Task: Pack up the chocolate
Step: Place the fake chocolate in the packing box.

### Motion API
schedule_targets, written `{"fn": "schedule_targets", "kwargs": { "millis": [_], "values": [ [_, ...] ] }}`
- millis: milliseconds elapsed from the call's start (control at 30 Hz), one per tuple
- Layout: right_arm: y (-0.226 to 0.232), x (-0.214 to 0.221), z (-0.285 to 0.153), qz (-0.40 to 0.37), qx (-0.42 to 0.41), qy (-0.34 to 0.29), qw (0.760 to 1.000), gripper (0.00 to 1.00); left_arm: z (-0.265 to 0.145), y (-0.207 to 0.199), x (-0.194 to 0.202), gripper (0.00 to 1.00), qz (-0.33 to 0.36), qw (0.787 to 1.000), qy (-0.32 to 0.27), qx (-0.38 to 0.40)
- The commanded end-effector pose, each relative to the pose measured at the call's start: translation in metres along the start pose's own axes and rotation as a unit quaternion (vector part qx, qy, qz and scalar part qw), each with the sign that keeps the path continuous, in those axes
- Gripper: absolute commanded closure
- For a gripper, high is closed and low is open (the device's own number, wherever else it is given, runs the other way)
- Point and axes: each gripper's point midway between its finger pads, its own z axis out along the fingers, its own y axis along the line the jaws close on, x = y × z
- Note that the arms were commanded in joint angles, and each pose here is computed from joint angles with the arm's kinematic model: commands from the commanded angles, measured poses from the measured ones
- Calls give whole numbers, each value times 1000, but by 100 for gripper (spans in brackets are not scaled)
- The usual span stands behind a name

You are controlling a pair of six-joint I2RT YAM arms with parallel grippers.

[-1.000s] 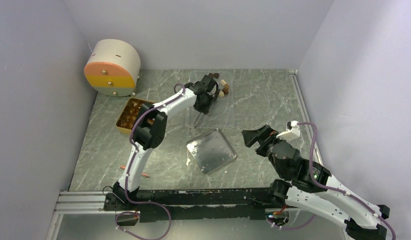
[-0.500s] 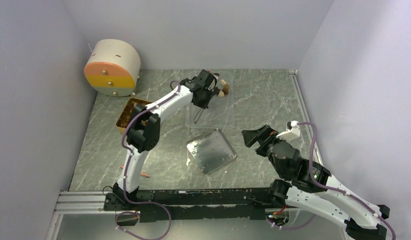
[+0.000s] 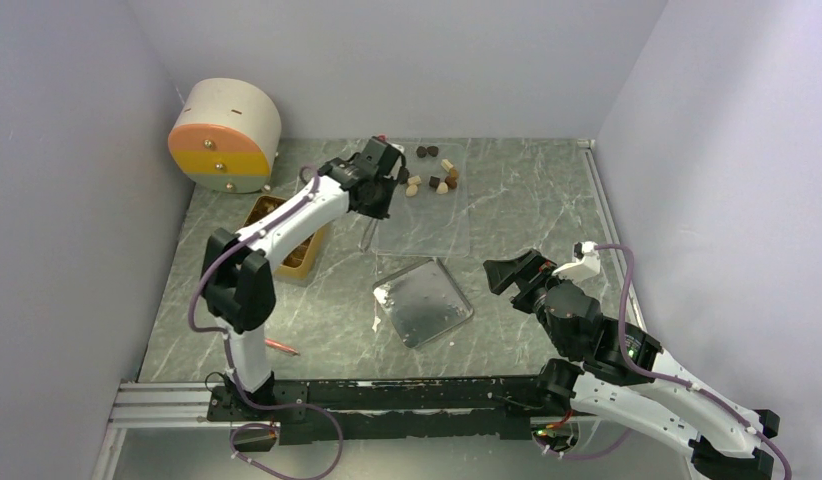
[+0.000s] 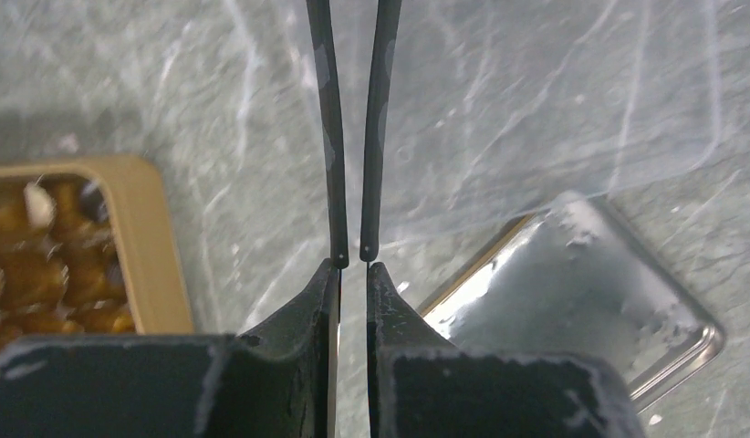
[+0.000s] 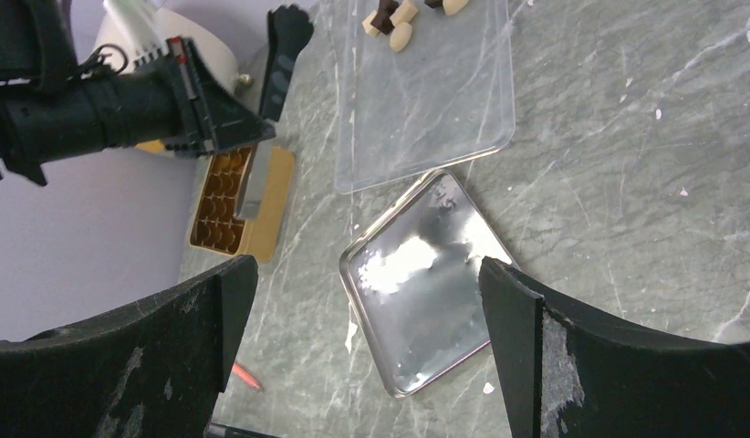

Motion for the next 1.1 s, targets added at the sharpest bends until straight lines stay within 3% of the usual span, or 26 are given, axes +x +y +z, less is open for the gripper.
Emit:
{"fn": "schedule_targets", "kwargs": {
  "millis": [0,500,733,1067],
  "values": [
    [11,-11,-3,10,-17,-11,1000,3,-38,40,3,94,-51,998,-18,-39],
    [14,-5,-2,-7,-23,2,1000,3,-96,154,86,92,-164,977,18,-133],
    [19,-3,0,-12,-26,8,1000,3,-99,171,116,91,-179,972,41,-148],
    [19,2,2,-5,-29,13,999,3,-88,178,127,88,-186,970,60,-145]
  ]
}}
